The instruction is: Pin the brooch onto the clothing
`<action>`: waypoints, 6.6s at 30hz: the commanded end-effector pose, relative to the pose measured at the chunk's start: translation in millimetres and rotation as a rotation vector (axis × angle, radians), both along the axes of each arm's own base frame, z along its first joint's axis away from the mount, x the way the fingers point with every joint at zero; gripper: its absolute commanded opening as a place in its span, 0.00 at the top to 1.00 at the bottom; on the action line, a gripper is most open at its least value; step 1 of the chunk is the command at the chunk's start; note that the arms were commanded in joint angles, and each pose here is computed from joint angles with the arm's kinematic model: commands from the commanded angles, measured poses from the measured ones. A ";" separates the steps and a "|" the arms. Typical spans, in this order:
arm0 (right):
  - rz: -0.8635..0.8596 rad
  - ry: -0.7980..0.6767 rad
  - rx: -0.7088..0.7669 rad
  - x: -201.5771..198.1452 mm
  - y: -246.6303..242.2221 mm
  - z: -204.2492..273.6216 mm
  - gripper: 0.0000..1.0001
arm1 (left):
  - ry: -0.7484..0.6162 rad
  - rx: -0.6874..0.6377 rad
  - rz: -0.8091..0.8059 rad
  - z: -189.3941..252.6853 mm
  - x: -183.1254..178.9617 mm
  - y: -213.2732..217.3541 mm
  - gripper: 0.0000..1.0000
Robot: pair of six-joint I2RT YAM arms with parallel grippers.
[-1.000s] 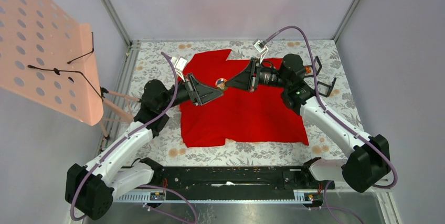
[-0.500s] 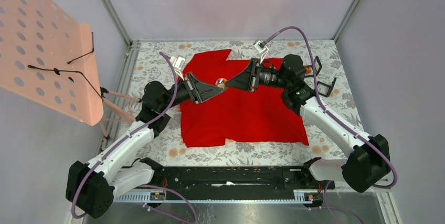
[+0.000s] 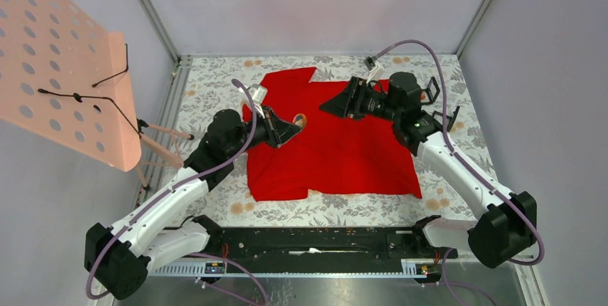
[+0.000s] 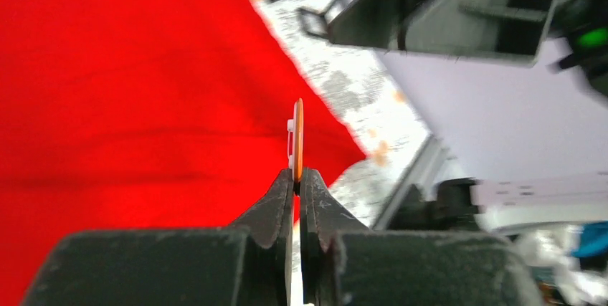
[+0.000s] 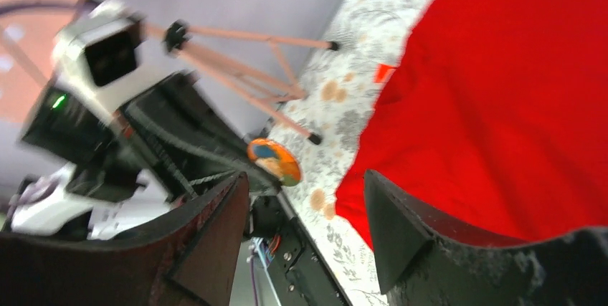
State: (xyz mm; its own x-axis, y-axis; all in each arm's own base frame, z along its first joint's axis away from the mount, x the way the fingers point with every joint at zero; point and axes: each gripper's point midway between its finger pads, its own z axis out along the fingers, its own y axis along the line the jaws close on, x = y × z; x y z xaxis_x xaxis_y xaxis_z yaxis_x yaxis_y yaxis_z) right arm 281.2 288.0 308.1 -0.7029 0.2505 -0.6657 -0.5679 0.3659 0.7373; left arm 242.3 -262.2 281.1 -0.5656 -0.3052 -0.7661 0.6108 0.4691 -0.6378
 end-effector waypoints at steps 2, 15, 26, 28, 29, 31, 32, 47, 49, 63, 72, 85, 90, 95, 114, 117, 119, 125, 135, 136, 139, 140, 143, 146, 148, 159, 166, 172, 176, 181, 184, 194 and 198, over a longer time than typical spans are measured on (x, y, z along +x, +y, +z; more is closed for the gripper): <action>-0.272 0.166 -0.174 19.4 -42.8 -21.2 0.32 | -0.171 0.376 0.257 -17.8 24.4 38.5 1.00; -0.273 0.498 -0.229 -11.8 -13.0 -69.7 0.38 | -0.272 0.618 0.245 -54.5 14.5 1.7 1.00; -0.232 0.534 -0.239 -13.3 18.5 -69.2 0.39 | -0.256 0.648 0.214 -71.6 16.2 -9.0 1.00; -0.237 0.523 -0.237 -10.5 21.2 -67.3 0.39 | -0.245 0.640 0.204 -73.6 15.0 -11.5 1.00; -0.239 0.518 -0.238 -9.5 22.5 -66.8 0.39 | -0.241 0.638 0.201 -74.3 14.7 -12.7 1.00; -0.240 0.523 -0.255 -7.8 25.3 -70.5 0.39 | -0.233 0.635 0.199 -75.5 14.8 -13.9 1.00; -0.240 0.530 -0.266 -7.0 26.6 -73.6 0.40 | -0.230 0.632 0.197 -75.8 14.4 -14.8 1.00; -0.212 0.561 -0.375 -6.6 47.6 -103.8 0.53 | -0.213 0.648 0.205 -81.7 15.4 -23.8 1.00; -0.212 0.565 -0.384 -6.2 49.2 -108.5 0.58 | -0.211 0.652 0.210 -83.0 15.9 -24.1 1.00; -0.241 0.545 -0.404 3.0 51.5 -121.9 0.90 | -0.212 0.658 0.243 -82.1 14.8 -23.2 0.89; -0.295 0.445 -0.322 19.9 38.2 -127.3 1.00 | -0.207 0.643 0.235 -89.6 0.6 -6.2 0.27; -0.113 0.016 -0.107 20.1 -15.4 -52.9 1.00 | -0.076 0.256 0.036 -34.7 -24.9 -11.0 0.07; 0.046 -0.078 0.015 -12.5 -9.2 -16.4 1.00 | -0.038 0.048 -0.019 8.6 -20.8 -16.1 0.08; 0.208 -0.069 0.116 -38.7 -0.1 13.8 1.00 | -0.013 -0.143 -0.119 36.9 -29.1 -19.1 0.12; 0.445 -0.025 0.156 -71.1 3.7 33.4 1.00 | -0.020 -0.207 -0.164 43.9 -34.5 -18.0 0.58; 0.449 -0.023 0.154 -71.6 3.5 32.3 1.00 | -0.027 -0.206 -0.174 44.9 -35.6 -18.7 0.60; 0.448 -0.024 0.154 -70.8 3.8 32.4 1.00 | -0.024 -0.202 -0.177 43.4 -35.5 -19.4 0.62; 0.456 -0.016 0.155 -71.0 4.2 31.6 1.00 | -0.005 -0.200 -0.198 38.5 -36.2 -22.5 0.68; 0.456 -0.010 0.149 -70.7 4.2 29.5 1.00 | 0.008 -0.219 -0.244 38.3 -42.0 -26.1 0.87; 0.454 -0.007 0.147 -70.4 4.3 29.0 1.00 | 0.006 -0.223 -0.251 38.7 -43.1 -26.6 0.91; 0.434 0.014 0.134 -66.7 4.9 25.4 0.97 | 0.004 -0.238 -0.262 40.0 -44.1 -27.5 1.00; 0.427 0.018 0.126 -65.3 5.0 24.3 0.92 | 0.004 -0.239 -0.262 39.5 -44.3 -27.5 1.00; 0.418 0.023 0.118 -63.6 5.2 21.6 0.76 | 0.012 -0.242 -0.242 37.0 -41.6 -26.4 1.00; 0.418 0.022 0.120 -64.0 5.1 22.4 0.69 | 0.026 -0.244 -0.218 35.2 -38.7 -25.1 1.00; 0.418 0.024 0.120 -64.1 5.2 22.2 0.68 | 0.039 -0.240 -0.200 33.5 -35.7 -24.4 1.00; 0.426 0.054 0.081 -66.5 8.3 8.2 0.68 | 0.050 -0.257 -0.183 35.7 -33.6 -23.8 1.00; 0.397 0.071 0.070 -60.4 11.9 6.6 0.75 | 0.053 -0.253 -0.192 34.7 -34.9 -24.3 1.00; 0.314 0.172 -0.029 -42.1 13.9 -20.6 0.82 | 0.044 -0.244 -0.214 33.9 -37.5 -25.7 1.00; 0.282 0.234 -0.101 -39.6 10.9 -39.1 0.83 | 0.037 -0.233 -0.214 33.4 -37.6 -25.5 1.00; 0.324 0.222 -0.104 -47.7 12.7 -37.9 0.80 | 0.051 -0.227 -0.203 30.3 -35.3 -25.6 1.00; 0.356 0.207 -0.090 -53.6 14.5 -32.8 0.76 | 0.061 -0.223 -0.190 28.1 -32.6 -25.5 1.00; 0.317 0.080 -0.065 -55.8 8.3 -5.3 0.48 | 0.130 -0.173 -0.075 5.6 -13.9 -16.4 1.00; 0.173 0.004 -0.118 -42.7 -6.0 0.4 0.34 | 0.160 -0.126 0.018 -10.7 1.1 -5.0 1.00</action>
